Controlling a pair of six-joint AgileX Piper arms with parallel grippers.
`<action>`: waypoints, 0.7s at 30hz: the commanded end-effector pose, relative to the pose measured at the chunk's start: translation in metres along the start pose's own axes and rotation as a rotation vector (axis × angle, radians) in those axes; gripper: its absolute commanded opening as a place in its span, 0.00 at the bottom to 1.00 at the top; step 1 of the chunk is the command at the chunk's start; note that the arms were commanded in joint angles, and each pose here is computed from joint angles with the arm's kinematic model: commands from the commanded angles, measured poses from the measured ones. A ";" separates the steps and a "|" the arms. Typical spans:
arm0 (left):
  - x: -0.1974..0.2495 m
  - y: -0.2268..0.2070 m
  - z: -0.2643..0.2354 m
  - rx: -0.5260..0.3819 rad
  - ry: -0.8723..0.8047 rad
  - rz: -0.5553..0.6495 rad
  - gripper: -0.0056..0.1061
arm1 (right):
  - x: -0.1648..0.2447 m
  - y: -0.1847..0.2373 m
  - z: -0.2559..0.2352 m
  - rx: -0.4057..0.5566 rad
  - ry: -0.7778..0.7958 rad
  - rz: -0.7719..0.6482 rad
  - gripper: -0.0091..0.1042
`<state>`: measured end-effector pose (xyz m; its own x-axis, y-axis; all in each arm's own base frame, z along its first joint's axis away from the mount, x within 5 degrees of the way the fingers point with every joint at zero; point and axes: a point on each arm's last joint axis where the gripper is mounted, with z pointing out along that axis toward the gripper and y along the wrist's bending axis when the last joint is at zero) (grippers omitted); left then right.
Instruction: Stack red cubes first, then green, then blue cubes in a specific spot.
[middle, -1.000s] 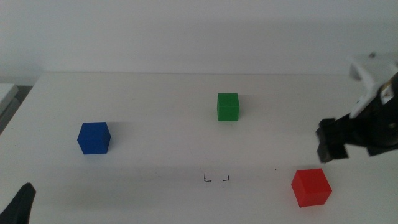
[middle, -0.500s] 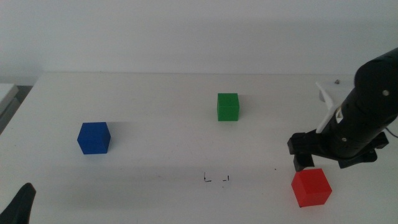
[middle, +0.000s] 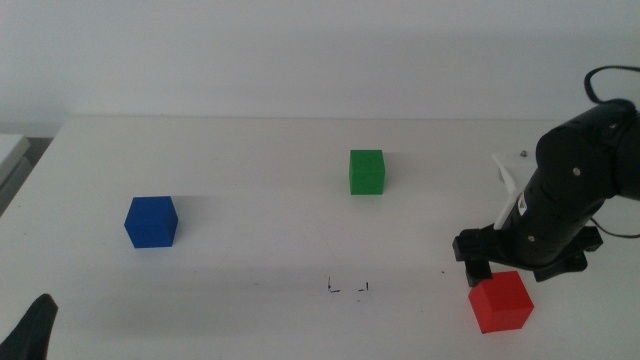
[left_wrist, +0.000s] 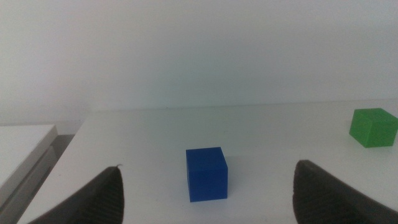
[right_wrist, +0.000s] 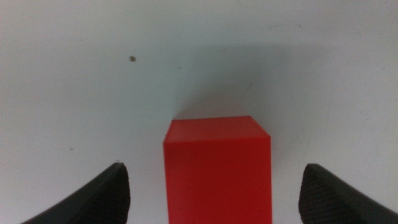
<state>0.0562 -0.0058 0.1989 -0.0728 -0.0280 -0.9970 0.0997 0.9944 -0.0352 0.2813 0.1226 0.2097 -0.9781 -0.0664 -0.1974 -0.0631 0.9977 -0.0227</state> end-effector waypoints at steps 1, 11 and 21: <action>-0.001 0.000 0.000 -0.002 -0.012 -0.002 0.86 | 0.001 -0.004 0.009 0.015 0.009 0.007 0.90; -0.001 0.000 0.000 -0.002 -0.012 -0.002 0.86 | 0.007 -0.005 0.032 0.002 0.015 0.048 0.90; -0.001 0.000 0.000 -0.002 -0.012 -0.002 0.86 | 0.005 -0.004 0.038 0.000 -0.004 0.106 0.69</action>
<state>0.0562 -0.0058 0.1989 -0.0728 -0.0280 -0.9970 0.0997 0.9944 -0.0352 0.2831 0.1206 0.1725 -0.9800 0.0312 -0.1967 0.0308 0.9995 0.0051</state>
